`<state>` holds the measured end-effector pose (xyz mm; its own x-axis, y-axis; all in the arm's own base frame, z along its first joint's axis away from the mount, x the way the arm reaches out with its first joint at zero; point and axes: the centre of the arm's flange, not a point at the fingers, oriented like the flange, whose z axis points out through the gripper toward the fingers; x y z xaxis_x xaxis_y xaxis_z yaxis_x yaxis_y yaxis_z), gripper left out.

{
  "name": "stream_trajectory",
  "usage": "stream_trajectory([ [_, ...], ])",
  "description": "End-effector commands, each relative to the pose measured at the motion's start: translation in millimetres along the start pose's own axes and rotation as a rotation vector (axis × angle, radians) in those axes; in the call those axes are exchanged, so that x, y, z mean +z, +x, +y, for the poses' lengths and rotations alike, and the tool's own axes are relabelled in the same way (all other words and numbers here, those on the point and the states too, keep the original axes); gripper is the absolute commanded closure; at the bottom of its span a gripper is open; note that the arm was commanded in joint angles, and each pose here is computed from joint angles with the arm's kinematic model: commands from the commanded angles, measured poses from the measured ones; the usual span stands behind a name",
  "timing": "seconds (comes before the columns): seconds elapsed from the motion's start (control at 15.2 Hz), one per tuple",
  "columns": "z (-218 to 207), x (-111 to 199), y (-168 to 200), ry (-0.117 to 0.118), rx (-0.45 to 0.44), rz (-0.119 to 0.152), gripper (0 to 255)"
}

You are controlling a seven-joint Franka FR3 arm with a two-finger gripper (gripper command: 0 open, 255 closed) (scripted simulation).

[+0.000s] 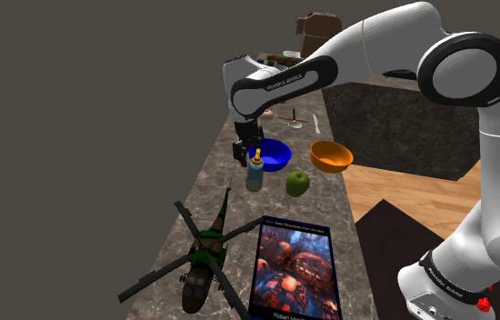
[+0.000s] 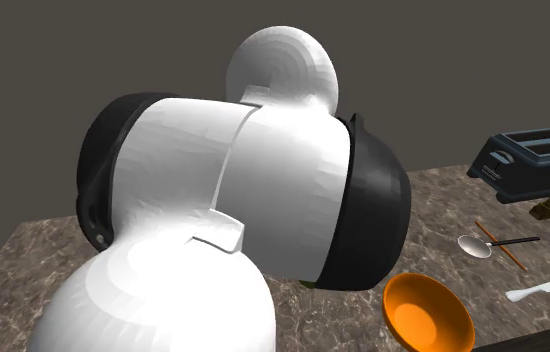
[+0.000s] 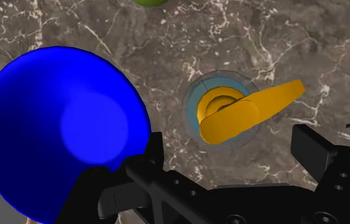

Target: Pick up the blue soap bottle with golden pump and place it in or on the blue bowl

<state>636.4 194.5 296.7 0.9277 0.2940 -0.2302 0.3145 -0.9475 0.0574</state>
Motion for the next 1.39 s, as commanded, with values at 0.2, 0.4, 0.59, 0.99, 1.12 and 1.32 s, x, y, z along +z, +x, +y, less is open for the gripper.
stream_trajectory([
  [0.2,0.1,23.9,-0.3,0.000,0.000,0.000,0],
  [0.4,0.1,23.9,-0.3,0.000,0.000,0.000,0],
  [0.59,0.1,23.9,-0.3,0.000,0.000,0.000,0],
  [0.99,0.2,23.8,-0.2,0.000,0.000,0.000,255],
  [1.12,0.2,23.8,-0.2,0.000,0.000,0.000,255],
  [1.32,0.1,23.9,-0.3,0.000,0.000,0.000,255],
])
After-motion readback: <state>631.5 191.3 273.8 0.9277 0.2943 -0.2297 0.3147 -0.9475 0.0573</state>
